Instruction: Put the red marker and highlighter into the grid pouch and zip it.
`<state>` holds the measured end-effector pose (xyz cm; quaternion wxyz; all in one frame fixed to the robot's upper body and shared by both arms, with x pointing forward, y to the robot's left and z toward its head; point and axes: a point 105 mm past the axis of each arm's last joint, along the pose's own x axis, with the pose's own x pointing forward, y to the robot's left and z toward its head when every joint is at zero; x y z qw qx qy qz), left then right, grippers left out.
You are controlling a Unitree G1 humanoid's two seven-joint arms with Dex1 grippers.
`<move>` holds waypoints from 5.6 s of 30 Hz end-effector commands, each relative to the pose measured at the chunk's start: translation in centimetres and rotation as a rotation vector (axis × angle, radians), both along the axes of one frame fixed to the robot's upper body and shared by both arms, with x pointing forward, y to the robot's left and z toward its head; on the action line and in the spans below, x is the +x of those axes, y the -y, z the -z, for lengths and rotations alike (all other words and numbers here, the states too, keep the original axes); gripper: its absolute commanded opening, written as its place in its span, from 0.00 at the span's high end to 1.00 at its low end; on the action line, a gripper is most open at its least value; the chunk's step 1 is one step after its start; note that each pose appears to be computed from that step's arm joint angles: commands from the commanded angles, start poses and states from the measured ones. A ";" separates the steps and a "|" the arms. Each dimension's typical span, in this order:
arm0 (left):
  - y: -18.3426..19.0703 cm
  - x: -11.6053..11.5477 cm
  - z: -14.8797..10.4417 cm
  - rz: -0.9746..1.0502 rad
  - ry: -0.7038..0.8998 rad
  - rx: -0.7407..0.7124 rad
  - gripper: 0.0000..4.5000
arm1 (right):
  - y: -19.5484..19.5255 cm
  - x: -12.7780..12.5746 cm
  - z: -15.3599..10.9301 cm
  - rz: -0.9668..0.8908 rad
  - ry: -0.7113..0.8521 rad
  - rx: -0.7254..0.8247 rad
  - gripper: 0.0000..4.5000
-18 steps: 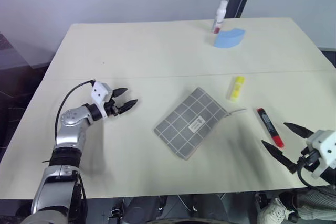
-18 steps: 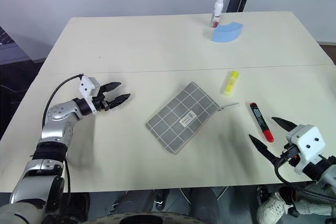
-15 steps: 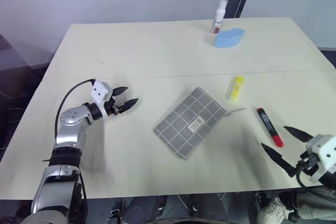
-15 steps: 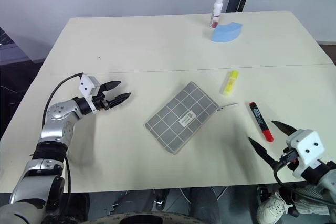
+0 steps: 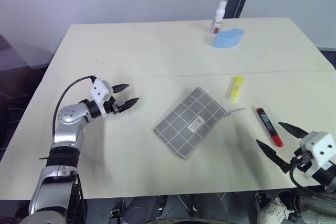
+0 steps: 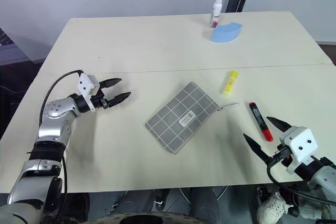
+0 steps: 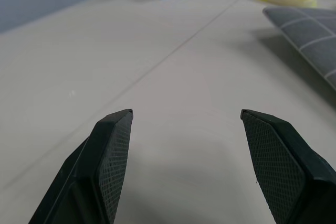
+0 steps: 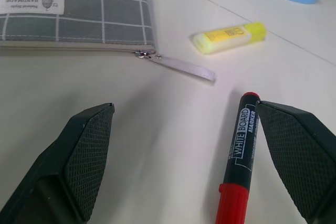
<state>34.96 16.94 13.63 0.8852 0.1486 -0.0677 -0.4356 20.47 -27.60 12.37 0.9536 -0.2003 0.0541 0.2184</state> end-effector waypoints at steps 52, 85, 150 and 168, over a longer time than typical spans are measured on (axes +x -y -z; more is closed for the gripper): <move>13.3 -7.7 3.8 0.727 0.435 0.331 0.98 | -7.8 14.4 3.1 0.062 -0.048 -0.104 1.00; 8.6 -6.3 -1.4 0.613 0.480 0.105 1.00 | -8.2 9.5 -2.1 -0.122 0.048 0.027 0.01; 9.8 -6.9 0.1 0.506 0.386 0.116 0.99 | -14.1 10.0 -1.2 -0.359 0.204 -0.458 1.00; 9.0 -6.9 -1.2 0.537 0.460 0.115 1.00 | -7.8 9.3 -1.7 -0.078 0.011 -0.026 0.01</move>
